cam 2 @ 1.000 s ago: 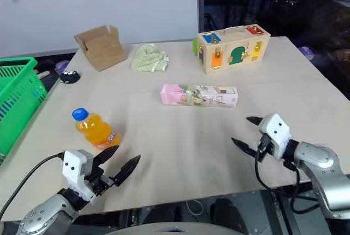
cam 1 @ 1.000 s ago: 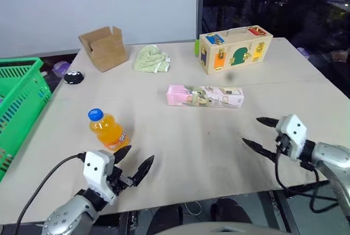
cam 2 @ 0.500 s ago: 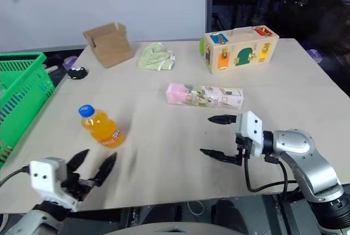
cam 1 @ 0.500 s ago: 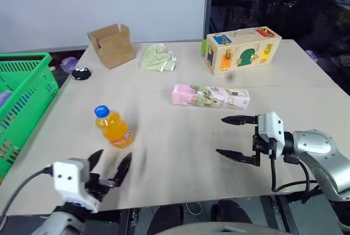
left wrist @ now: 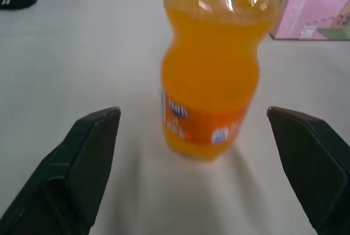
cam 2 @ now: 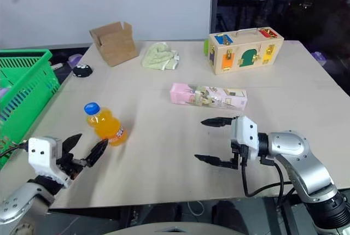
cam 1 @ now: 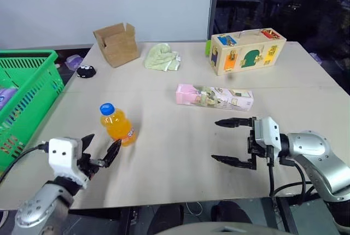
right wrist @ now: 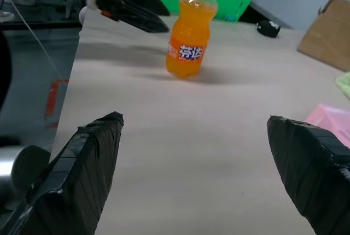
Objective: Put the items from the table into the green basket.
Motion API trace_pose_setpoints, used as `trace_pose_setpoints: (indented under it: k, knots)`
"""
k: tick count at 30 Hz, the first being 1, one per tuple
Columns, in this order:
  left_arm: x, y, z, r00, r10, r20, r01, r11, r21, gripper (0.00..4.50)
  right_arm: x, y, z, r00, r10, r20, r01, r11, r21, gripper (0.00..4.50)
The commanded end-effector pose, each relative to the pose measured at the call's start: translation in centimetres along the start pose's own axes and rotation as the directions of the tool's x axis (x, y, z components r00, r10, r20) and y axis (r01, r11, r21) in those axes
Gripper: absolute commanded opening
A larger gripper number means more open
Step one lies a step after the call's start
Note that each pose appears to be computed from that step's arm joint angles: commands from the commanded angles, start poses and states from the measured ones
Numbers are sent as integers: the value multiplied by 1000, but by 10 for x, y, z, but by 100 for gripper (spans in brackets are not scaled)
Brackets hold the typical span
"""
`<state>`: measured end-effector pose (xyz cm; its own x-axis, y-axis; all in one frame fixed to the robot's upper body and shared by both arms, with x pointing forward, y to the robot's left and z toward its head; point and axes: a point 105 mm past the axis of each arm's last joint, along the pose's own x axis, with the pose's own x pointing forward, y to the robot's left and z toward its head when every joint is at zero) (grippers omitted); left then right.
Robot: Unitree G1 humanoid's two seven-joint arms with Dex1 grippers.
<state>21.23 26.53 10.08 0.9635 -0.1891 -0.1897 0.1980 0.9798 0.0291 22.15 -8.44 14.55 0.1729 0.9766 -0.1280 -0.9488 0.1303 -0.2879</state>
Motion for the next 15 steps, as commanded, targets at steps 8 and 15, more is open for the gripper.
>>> trace_pose_setpoints:
  k: [8,15]
  knots:
    - [27,5,-3,999,-39,-3,39,996,78,446,4,-5,14,997,-25,71,30,997,-68,450]
    - [35,-3,6,995,-87,57,83,994,72,278,2,-13,10,998,-43,54,46,997,-61,450]
